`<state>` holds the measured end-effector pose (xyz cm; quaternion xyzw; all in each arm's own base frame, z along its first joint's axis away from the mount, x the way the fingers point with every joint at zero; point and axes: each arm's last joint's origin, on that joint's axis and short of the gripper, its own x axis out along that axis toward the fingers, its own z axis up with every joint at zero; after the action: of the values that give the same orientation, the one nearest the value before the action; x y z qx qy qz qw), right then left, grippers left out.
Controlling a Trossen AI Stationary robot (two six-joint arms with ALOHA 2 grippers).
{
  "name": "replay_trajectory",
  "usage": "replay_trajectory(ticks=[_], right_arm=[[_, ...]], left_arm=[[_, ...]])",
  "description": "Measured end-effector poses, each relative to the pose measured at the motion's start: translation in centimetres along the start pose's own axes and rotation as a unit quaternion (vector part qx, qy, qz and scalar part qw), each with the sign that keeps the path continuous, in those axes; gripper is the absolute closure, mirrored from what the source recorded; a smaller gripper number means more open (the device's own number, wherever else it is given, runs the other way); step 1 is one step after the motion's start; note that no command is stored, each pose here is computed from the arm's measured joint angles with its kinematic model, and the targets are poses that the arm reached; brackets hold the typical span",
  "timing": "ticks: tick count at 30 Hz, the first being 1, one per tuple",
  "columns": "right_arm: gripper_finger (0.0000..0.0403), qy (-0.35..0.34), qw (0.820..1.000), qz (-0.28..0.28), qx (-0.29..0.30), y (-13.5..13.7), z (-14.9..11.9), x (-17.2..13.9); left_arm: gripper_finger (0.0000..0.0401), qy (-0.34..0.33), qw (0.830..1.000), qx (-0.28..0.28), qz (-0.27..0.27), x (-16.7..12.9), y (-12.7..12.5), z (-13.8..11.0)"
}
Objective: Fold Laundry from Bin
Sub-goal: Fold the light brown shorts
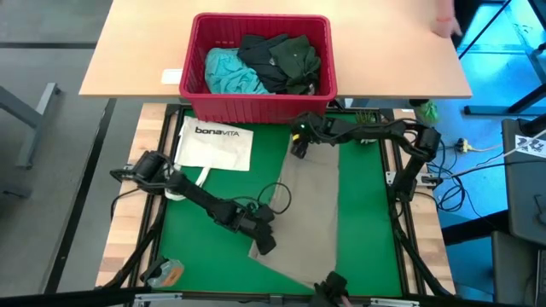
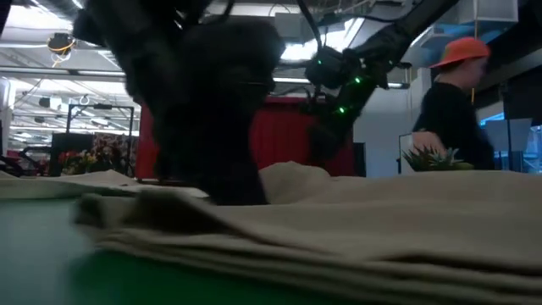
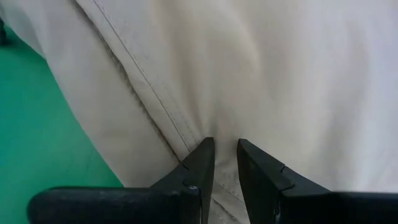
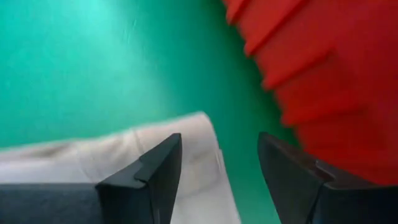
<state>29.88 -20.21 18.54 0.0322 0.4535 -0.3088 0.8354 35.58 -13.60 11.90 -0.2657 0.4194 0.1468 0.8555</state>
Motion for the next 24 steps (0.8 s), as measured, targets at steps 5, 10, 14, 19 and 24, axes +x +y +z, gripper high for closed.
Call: replay_trajectory(ticks=[5,10,14,19,24], right_arm=[[0.0194,0.003,1.0,0.003,-0.027,-0.7,3.2,-2.2],[0.0194,0.017,0.998,0.032,-0.045,-1.5,5.9,-5.6],[0.0194,0.025,0.997,0.043,-0.057,-1.8,6.8,-8.6],[0.0194,0.005,0.995,0.06,-0.077,-0.5,7.0,-13.0],[0.0194,0.025,0.992,0.09,-0.085,1.8,5.6,-17.2]], left_arm=[[0.0333,-0.034,0.999,-0.024,-0.022,1.3,0.4,1.3],[0.0333,-0.055,0.997,-0.03,-0.046,2.0,0.7,2.4],[0.0332,-0.084,0.995,0.008,-0.06,0.6,0.1,3.4],[0.0332,-0.099,0.993,0.019,-0.066,-0.5,-0.2,4.0],[0.0332,-0.12,0.988,0.041,-0.084,-1.9,-0.9,4.5]])
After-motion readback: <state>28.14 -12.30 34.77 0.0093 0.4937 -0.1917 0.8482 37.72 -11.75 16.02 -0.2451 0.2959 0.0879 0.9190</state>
